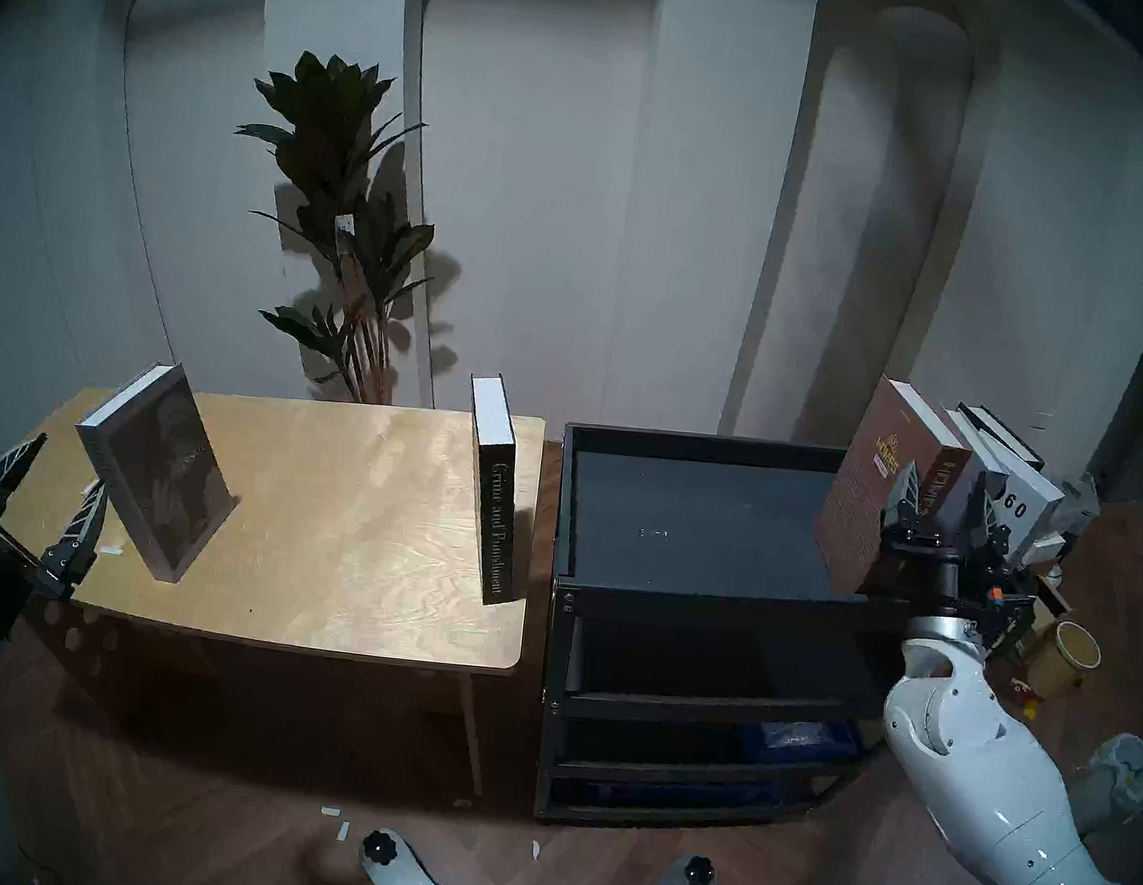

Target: Move the books from the display table onto the shelf, standing them upright with spines facing out and tallest at one end

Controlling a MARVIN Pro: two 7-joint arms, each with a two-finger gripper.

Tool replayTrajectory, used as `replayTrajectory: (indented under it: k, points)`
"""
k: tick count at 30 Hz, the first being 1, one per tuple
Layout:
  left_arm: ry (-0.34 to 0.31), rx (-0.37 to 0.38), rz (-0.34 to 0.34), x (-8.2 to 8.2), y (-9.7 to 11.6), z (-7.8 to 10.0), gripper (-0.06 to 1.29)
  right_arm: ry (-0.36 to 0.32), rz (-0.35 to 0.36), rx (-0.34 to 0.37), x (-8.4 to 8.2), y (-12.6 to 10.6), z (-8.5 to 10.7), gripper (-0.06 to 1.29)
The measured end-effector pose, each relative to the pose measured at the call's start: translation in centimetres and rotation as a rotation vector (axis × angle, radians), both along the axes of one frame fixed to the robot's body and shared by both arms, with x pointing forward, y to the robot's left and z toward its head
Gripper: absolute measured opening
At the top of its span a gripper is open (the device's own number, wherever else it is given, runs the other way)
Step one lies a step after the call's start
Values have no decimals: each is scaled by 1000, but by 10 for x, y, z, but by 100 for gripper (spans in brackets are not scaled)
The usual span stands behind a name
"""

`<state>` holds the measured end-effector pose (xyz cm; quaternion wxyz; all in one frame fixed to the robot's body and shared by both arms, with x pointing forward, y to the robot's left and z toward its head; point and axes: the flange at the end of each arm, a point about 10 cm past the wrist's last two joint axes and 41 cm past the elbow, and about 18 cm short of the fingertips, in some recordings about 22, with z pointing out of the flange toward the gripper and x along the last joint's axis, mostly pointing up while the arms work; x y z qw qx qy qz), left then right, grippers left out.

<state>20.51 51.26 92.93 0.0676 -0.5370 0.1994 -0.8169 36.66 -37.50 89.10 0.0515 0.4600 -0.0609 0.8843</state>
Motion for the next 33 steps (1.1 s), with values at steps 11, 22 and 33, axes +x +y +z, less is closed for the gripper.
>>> replayTrajectory:
  k: [11,22,33]
  points:
    - [0,0,0,0,0,0,124,-81,23,32,-14,4,43,123]
    - [0,0,0,0,0,0,124,-127,50,61,-31,11,79,123]
    - [0,-1,1,0,0,0,124,-229,90,160,-54,37,103,123]
